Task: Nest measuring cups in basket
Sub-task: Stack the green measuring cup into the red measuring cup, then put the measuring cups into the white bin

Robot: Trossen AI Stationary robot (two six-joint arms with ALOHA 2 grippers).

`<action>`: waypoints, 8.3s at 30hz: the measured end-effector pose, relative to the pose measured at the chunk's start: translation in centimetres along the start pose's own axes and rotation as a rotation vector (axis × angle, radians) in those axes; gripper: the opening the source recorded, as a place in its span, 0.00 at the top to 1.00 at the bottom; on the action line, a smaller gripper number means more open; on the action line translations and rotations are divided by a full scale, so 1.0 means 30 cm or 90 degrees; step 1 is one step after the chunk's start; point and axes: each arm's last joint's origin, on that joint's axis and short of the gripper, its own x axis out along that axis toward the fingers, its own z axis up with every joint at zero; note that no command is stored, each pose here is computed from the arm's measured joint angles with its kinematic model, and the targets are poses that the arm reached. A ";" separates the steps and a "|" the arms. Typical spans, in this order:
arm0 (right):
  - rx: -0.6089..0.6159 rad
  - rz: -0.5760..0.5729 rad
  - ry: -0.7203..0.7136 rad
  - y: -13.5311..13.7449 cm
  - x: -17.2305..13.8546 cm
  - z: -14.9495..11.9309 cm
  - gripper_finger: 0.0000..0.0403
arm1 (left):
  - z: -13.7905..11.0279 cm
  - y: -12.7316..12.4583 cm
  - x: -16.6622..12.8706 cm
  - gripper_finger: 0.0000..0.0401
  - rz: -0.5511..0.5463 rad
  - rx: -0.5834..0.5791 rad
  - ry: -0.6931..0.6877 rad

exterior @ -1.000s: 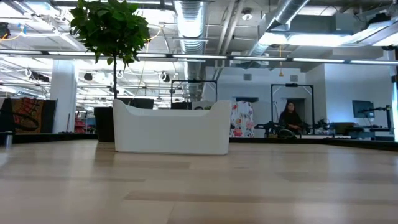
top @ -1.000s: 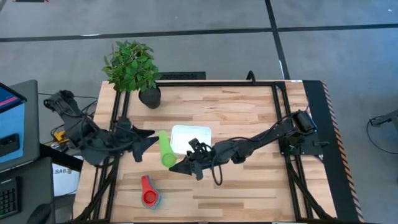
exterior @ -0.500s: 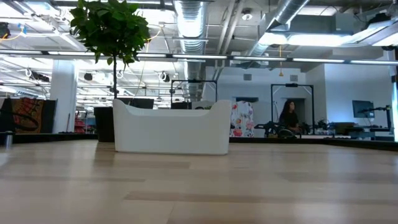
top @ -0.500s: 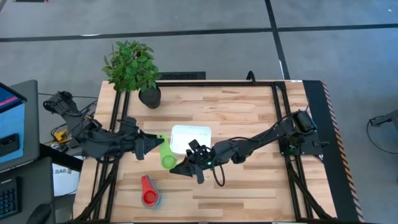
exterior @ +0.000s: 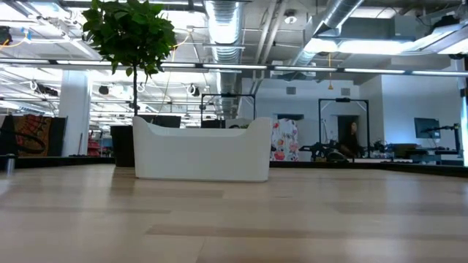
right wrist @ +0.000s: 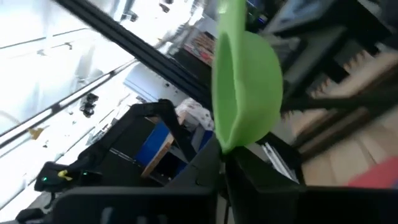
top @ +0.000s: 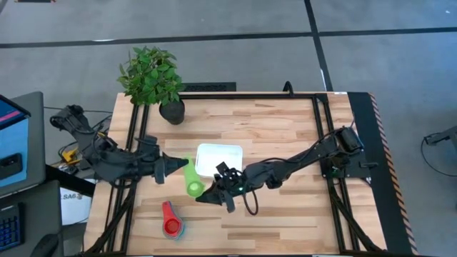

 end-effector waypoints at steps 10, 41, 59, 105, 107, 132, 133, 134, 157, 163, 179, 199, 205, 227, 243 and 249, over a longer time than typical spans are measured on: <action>0.070 -0.040 0.034 -0.007 -0.002 -0.035 0.61 | -0.092 0.079 -0.064 1.00 0.087 -0.021 0.010; 0.137 -0.123 0.088 -0.039 -0.009 -0.074 0.68 | -0.619 0.489 -0.190 1.00 0.089 -0.169 0.179; 0.167 -0.126 0.085 -0.051 -0.009 -0.057 0.68 | -0.590 0.471 -0.203 0.99 0.054 -0.192 0.141; 0.198 -0.142 0.042 -0.092 -0.009 0.007 0.67 | -0.603 0.490 -0.215 0.98 0.101 -0.118 0.241; 0.198 -0.142 0.042 -0.094 -0.010 0.009 0.67 | -0.598 0.491 -0.217 0.98 0.107 -0.114 0.250; 0.194 -0.139 0.049 -0.097 -0.010 0.014 0.66 | -0.469 0.500 -0.253 0.63 0.166 -0.089 0.363; 0.194 -0.139 0.049 -0.097 -0.010 0.014 0.66 | -0.466 0.505 -0.254 0.62 0.176 -0.087 0.369; 0.193 -0.140 0.049 -0.098 -0.010 0.015 0.66 | -0.463 0.508 -0.255 0.62 0.182 -0.085 0.372; 0.178 -0.148 0.054 -0.109 -0.012 0.023 0.66 | -0.401 0.478 -0.233 0.62 0.130 -0.064 0.323; 0.180 -0.146 0.059 -0.122 -0.013 0.041 0.67 | -0.408 0.493 -0.191 0.62 0.186 -0.015 0.380; 0.181 -0.141 0.068 -0.120 -0.013 0.039 0.66 | -0.442 0.525 -0.173 0.62 0.297 0.004 0.507; 0.162 -0.106 0.126 -0.111 -0.013 0.029 0.59 | -0.511 0.551 -0.207 0.26 0.275 -0.141 0.436; 0.168 -0.069 0.175 -0.102 -0.013 0.025 0.49 | -0.536 0.565 -0.180 0.04 0.289 -0.180 0.467; 0.186 -0.115 0.213 -0.124 -0.021 0.007 0.47 | -0.587 0.610 -0.032 0.07 0.457 -0.266 0.532; 0.157 -0.133 0.225 -0.139 -0.026 0.007 0.53 | -0.538 0.622 0.072 0.07 0.410 -0.270 0.394; 0.150 -0.132 0.225 -0.140 -0.026 0.009 0.55 | -0.477 0.617 0.115 0.07 0.373 -0.212 0.363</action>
